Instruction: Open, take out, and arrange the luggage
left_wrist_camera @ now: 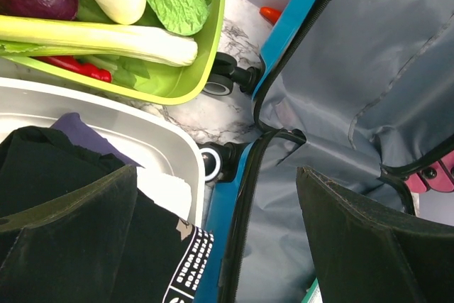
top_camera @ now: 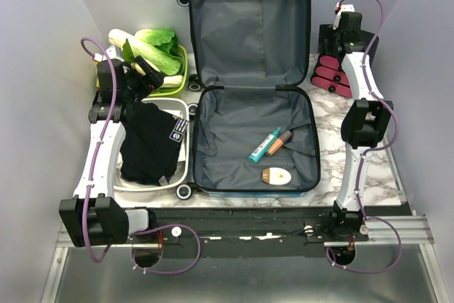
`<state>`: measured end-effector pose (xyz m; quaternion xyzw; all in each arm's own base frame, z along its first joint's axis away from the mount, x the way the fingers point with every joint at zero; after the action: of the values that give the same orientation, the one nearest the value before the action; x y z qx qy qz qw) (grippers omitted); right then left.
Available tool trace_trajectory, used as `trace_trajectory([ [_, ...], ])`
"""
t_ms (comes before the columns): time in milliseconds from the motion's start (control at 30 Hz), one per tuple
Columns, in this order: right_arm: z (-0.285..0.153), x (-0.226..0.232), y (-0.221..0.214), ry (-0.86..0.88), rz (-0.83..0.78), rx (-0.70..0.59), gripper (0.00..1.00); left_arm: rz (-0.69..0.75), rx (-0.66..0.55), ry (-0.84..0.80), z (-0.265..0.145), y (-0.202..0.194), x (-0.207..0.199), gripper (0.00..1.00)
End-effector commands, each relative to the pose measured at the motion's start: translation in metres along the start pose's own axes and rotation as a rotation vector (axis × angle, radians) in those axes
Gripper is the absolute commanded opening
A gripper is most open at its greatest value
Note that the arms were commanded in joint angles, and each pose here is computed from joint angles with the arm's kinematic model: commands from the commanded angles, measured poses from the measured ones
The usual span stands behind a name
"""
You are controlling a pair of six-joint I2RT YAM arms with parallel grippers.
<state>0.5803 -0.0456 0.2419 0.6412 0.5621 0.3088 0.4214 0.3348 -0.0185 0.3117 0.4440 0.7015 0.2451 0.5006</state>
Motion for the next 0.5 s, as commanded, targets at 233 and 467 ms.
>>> trace_trajectory([
  [233,-0.017,-0.034,-0.077,-0.252,-0.074,0.239,1.0,0.015,-0.002,-0.02,0.003,-0.002,-0.002,0.99],
  [467,-0.072,-0.058,-0.092,-0.367,-0.018,0.257,1.0,0.009,0.021,-0.032,0.005,-0.008,-0.001,0.99],
])
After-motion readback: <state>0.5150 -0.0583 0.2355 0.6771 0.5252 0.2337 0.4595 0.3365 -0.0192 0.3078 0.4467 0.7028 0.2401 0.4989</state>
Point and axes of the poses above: each gripper's point midway between its finger pads, its own z axis out along the fingers, its own x axis along the line the jaws close on, y = z × x, the point moved 7 cm from there along -z, back along the fingers, and after that the axes turned 6 degrees about z, right-handed, at the moved point
